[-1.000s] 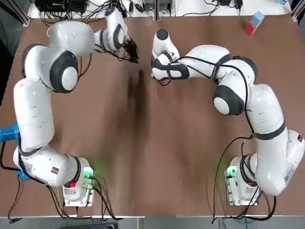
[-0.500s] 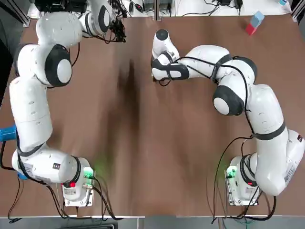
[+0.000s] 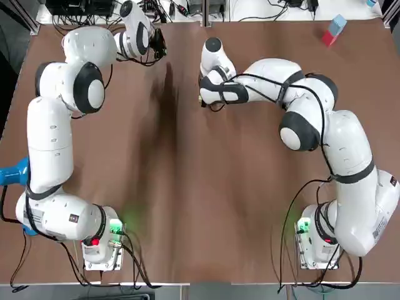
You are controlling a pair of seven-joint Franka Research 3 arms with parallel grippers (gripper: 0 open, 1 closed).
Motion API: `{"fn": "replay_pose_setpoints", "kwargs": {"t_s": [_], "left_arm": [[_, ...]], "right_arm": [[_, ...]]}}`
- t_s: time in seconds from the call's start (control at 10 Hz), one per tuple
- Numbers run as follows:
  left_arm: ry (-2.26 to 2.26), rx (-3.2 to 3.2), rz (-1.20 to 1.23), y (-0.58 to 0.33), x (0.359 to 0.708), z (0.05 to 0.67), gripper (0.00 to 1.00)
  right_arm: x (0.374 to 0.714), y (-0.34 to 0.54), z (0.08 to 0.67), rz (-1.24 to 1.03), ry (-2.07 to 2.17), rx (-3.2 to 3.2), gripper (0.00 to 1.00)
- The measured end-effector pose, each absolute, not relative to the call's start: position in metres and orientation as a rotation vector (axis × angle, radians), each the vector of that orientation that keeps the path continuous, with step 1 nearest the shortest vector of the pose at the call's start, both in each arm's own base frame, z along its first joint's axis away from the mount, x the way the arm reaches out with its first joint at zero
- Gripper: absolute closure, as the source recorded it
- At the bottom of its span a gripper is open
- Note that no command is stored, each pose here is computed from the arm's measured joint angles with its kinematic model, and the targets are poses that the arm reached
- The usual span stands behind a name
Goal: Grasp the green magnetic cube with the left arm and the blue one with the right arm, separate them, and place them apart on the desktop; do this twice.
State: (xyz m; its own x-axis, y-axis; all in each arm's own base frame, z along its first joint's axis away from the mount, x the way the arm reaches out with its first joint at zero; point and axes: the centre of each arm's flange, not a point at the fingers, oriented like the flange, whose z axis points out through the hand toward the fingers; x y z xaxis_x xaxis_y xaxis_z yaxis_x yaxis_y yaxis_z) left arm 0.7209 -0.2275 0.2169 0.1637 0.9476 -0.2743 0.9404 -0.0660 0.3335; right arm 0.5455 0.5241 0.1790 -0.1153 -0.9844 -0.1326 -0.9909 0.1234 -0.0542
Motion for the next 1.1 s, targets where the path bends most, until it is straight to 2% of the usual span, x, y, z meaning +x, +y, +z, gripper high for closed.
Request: {"fn": "replay_pose_setpoints", "kwargs": {"t_s": [0.4, 0.5, 0.7, 0.9, 1.0, 1.1], "left_arm": [[1.729, 2.042, 0.013, -0.257, 0.718, 0.242, 0.04], [1.739, 2.065, -0.034, -0.27, 0.711, 0.246, 0.0], [1.754, 2.136, -0.139, -0.304, 0.69, 0.244, 0.0], [1.795, 2.201, -0.243, -0.33, 0.666, 0.228, 0.03], [1.818, 2.229, -0.29, -0.342, 0.653, 0.221, 0.06], [1.826, 2.269, -0.334, -0.353, 0.639, 0.217, 0.07]], "right_arm": [[0.545, 0.523, 0.178, 0.071, 2.262, -2.002, 0.14], [0.544, 0.522, 0.177, 0.071, 2.271, -2.011, 0.16], [0.543, 0.521, 0.177, 0.071, 2.285, -2.023, 0.17], [0.544, 0.52, 0.179, 0.068, 2.288, -2.025, 0.23], [0.544, 0.52, 0.18, 0.068, 2.289, -2.025, 0.3], [0.544, 0.52, 0.181, 0.068, 2.288, -2.025, 0.46]]}}
